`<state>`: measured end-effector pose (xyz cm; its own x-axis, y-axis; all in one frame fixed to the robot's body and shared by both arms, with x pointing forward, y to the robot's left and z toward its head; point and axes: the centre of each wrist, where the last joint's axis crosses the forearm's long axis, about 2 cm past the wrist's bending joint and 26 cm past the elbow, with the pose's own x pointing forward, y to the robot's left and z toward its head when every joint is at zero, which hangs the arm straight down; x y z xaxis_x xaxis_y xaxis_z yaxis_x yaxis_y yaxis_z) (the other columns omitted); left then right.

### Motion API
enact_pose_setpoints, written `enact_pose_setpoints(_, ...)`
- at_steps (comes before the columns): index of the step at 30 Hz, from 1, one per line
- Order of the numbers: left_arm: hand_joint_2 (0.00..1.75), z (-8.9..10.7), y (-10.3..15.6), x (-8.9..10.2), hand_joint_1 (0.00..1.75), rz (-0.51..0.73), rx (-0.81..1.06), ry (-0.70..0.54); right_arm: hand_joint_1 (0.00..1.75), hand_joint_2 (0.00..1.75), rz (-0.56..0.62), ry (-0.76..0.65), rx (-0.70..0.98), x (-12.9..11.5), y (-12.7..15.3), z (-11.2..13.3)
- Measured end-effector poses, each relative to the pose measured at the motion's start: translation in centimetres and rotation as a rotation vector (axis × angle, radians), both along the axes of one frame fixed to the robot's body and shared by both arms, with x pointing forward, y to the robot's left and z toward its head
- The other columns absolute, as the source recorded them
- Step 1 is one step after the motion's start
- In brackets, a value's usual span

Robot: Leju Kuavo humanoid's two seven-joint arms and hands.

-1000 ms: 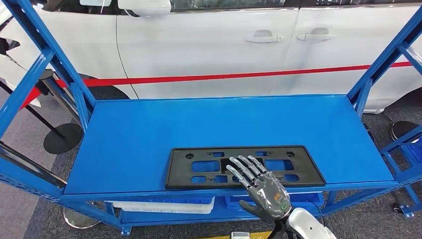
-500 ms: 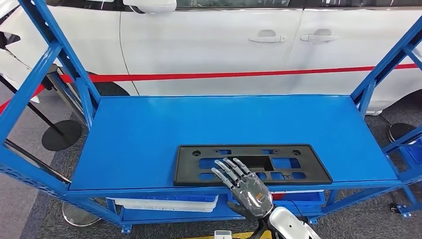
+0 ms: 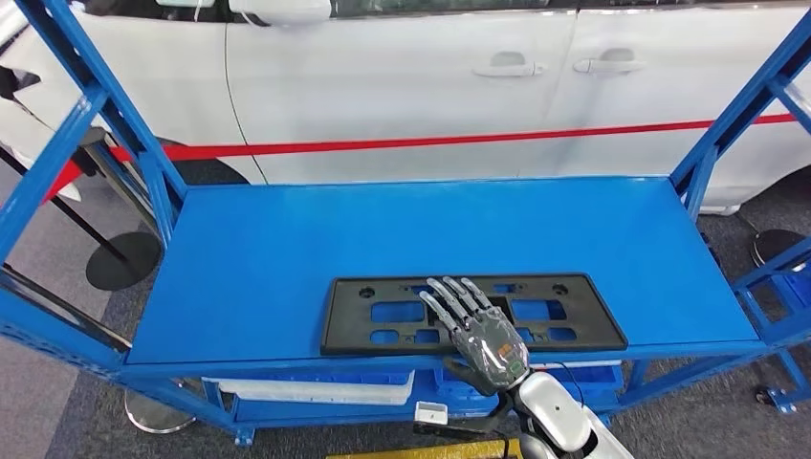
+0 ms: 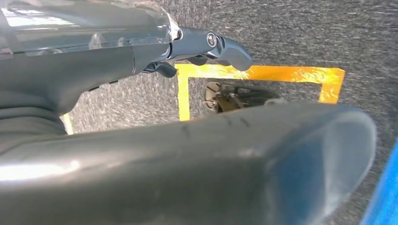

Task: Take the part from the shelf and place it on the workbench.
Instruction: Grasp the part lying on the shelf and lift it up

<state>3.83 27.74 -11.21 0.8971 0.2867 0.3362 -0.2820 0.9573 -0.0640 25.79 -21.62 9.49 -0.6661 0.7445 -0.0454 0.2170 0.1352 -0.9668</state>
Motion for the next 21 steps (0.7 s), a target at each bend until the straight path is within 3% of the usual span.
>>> enact_pose_setpoints(10, 0.00, 0.0, 0.1, -0.3, 0.00, 0.013, 0.006, 0.005, 0.00, 1.75, -0.018, 0.005, -0.052, 1.9, 0.3, -0.5)
enact_pose_setpoints(11, 0.00, 0.0, 0.1, -0.3, 0.00, 0.013, 0.007, 0.004, 0.10, 1.75, -0.022, 0.003, -0.059, 2.0, 0.3, -0.5)
enact_pose_setpoints(14, 0.00, 0.0, 0.1, -0.4, 0.00, 0.017, 0.011, 0.001, 1.33, 1.75, -0.054, -0.008, -0.098, 2.4, 0.2, -0.7)
enact_pose_setpoints(15, 0.00, 0.0, 0.1, -0.4, 0.00, 0.018, 0.012, -0.001, 1.67, 1.75, -0.067, -0.013, -0.113, 2.5, 0.1, -0.8)
enact_pose_setpoints(21, 0.00, -0.1, 0.2, -0.5, 0.00, 0.027, 0.013, -0.006, 1.72, 1.75, -0.126, -0.008, -0.165, 2.8, -0.2, -1.7)
